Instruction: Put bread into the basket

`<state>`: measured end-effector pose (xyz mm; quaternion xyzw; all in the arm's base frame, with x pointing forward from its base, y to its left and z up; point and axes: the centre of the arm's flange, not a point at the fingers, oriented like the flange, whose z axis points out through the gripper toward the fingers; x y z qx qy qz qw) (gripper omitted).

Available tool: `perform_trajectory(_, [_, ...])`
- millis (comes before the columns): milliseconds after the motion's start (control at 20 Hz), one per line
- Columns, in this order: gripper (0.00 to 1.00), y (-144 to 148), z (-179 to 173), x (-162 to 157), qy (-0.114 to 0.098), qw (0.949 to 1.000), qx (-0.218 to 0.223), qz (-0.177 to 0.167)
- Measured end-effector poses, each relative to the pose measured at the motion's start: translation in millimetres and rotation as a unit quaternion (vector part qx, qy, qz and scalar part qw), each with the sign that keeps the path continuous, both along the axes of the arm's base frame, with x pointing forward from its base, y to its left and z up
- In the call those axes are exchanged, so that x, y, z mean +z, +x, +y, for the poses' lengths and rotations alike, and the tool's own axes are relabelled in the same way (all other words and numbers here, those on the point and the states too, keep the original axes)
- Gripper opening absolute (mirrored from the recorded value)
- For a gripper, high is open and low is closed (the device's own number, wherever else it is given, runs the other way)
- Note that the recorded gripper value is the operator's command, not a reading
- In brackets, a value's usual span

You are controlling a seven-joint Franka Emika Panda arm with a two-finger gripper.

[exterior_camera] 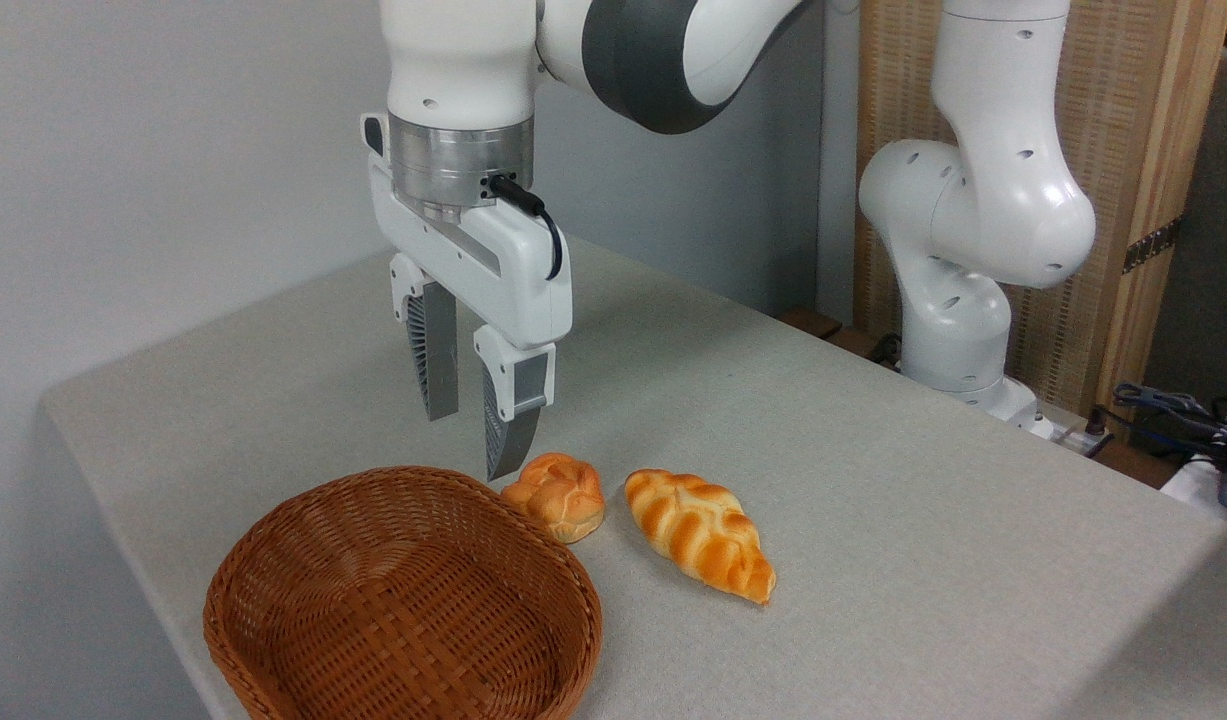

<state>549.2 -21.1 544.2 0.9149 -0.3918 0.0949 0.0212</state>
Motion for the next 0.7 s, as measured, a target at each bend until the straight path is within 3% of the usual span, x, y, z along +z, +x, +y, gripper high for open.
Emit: perform_trajectory(700, [1.0, 4.5, 10.1, 18.4, -0.001, 0.9998, 0.01, -0.019])
